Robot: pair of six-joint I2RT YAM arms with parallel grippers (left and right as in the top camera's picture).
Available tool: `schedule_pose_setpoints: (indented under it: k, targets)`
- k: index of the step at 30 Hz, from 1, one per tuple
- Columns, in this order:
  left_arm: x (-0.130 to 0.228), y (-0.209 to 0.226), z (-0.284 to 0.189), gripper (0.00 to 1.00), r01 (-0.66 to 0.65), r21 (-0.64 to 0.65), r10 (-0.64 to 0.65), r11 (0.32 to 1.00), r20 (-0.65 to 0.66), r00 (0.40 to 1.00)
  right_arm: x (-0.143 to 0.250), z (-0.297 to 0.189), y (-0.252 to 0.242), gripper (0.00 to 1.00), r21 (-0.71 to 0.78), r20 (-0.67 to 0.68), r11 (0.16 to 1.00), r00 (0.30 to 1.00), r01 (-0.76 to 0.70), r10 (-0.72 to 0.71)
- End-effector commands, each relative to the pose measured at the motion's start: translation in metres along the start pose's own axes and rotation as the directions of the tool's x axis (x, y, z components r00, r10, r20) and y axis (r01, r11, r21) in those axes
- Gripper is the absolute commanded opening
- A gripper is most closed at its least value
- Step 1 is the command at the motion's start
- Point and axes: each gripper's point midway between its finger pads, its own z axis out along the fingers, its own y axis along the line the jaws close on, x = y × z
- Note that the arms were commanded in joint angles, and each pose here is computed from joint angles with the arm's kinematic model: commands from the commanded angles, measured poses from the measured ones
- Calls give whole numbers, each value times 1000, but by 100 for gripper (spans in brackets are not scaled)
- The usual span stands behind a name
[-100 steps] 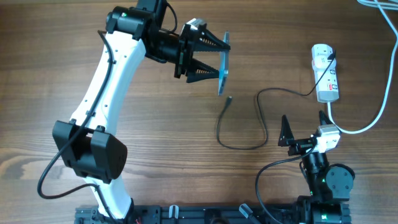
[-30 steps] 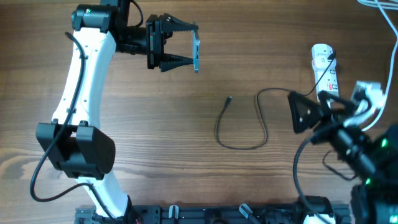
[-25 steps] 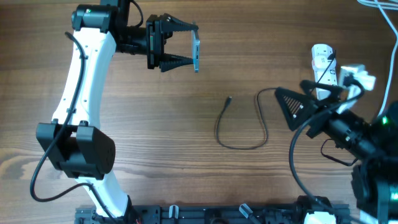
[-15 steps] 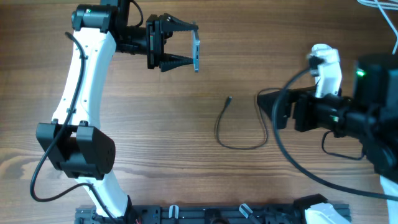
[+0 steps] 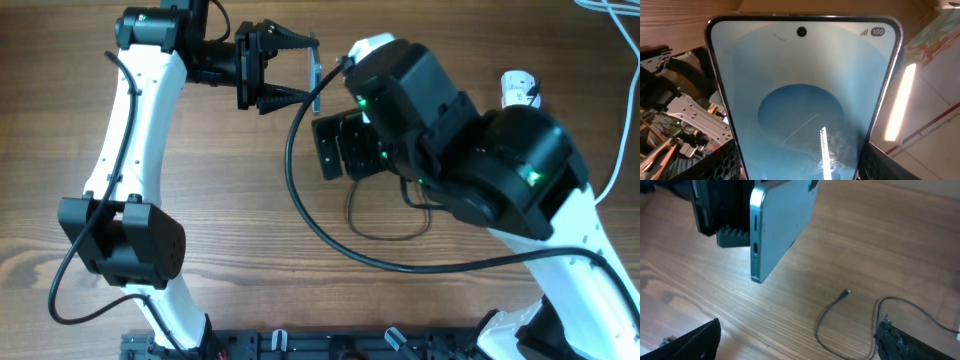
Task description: Plug charger to phone and switch on socket
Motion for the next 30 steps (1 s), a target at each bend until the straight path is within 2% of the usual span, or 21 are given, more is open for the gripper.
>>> schedule_pose_setpoints:
  k: [1, 2, 3, 4, 6, 9, 14, 30]
  targets:
    - [20, -13, -2, 65, -46, 37, 47, 998, -33, 998, -9, -6, -11, 100, 52, 47, 998, 999, -25, 22]
    - [20, -14, -3, 65, -46, 38, 47, 998, -32, 998, -12, -9, -29, 100, 139, 78, 988, 995, -70, 60]
    - [20, -14, -3, 65, -46, 39, 47, 998, -30, 998, -14, -17, -61, 100, 279, 142, 944, 980, -175, 139]
    - [19, -14, -4, 65, -46, 40, 47, 998, -29, 998, -14, -29, -96, 100, 410, 233, 857, 945, -310, 231]
    - [20, -15, -5, 65, -44, 46, 46, 998, -30, 998, -21, -36, -128, 100, 471, 306, 789, 912, -394, 273]
    - [20, -15, -5, 65, -45, 46, 46, 998, -30, 998, -20, -31, -162, 100, 485, 306, 736, 880, -473, 364]
    - [20, -15, -5, 66, -45, 46, 47, 998, -30, 998, -13, -14, -170, 100, 413, 169, 796, 896, -443, 411]
    - [20, -15, -5, 66, -45, 46, 46, 998, -30, 998, -17, -1, -137, 100, 236, 88, 863, 894, -447, 439]
